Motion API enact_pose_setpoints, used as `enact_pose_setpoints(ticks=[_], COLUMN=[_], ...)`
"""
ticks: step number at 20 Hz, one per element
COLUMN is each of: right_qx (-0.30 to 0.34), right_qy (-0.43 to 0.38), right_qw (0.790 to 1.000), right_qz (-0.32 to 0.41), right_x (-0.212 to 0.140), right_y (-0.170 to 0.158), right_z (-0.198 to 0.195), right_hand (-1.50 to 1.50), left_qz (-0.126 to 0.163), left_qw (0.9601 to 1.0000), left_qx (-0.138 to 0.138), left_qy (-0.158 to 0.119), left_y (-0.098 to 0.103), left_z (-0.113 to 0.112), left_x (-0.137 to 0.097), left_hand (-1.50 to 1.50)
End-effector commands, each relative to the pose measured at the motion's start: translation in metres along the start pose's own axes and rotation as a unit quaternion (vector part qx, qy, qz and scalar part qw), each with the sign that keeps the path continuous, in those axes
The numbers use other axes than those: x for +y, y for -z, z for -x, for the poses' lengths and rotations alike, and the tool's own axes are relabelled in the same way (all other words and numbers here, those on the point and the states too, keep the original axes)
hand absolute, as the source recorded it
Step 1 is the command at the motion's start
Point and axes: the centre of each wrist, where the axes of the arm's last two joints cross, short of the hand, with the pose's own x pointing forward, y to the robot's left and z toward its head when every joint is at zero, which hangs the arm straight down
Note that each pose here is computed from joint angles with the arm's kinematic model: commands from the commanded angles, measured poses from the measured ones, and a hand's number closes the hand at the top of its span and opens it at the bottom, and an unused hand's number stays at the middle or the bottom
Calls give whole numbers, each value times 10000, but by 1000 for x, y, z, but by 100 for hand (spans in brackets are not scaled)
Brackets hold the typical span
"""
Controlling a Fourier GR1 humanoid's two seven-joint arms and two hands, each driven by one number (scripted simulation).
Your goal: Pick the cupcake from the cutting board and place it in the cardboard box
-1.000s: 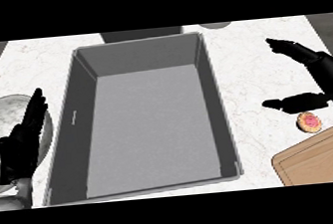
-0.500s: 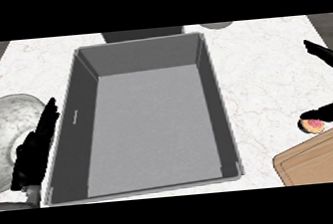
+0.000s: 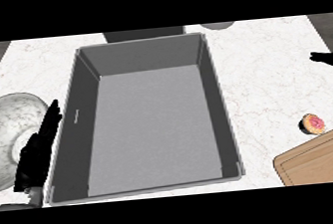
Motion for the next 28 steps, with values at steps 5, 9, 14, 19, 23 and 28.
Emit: enact_pose_setpoints(ticks=[5, 9, 14, 19, 23, 28], right_qx=[605, 822, 1087, 1250, 1348, 1299], right_qy=[-847, -946, -961, -1104, -1172, -1069], right_qw=[9828, 9811, 9801, 9758, 9716, 9753], right_qz=[-1528, -1475, -1358, -1411, -1555, -1432], right_x=[14, 46, 55, 63, 78, 75], right_y=[15, 12, 13, 34, 25, 9], right_z=[-37, -43, -49, -47, -26, -14], right_hand=[-150, -150, -150, -150, -150, -150], left_qz=[-41, -136, -79, -85, -70, -60], left_qw=[10000, 9999, 9999, 9999, 10000, 9999], left_qx=[17, 76, 55, 27, 47, 71], left_qy=[-15, 22, 52, -49, -16, 41], left_y=[-5, -4, 1, -7, 7, 14], left_z=[0, 11, -4, 22, -1, -1], left_x=[8, 11, 19, 5, 1, -21], left_hand=[0, 0, 0, 0, 0, 0])
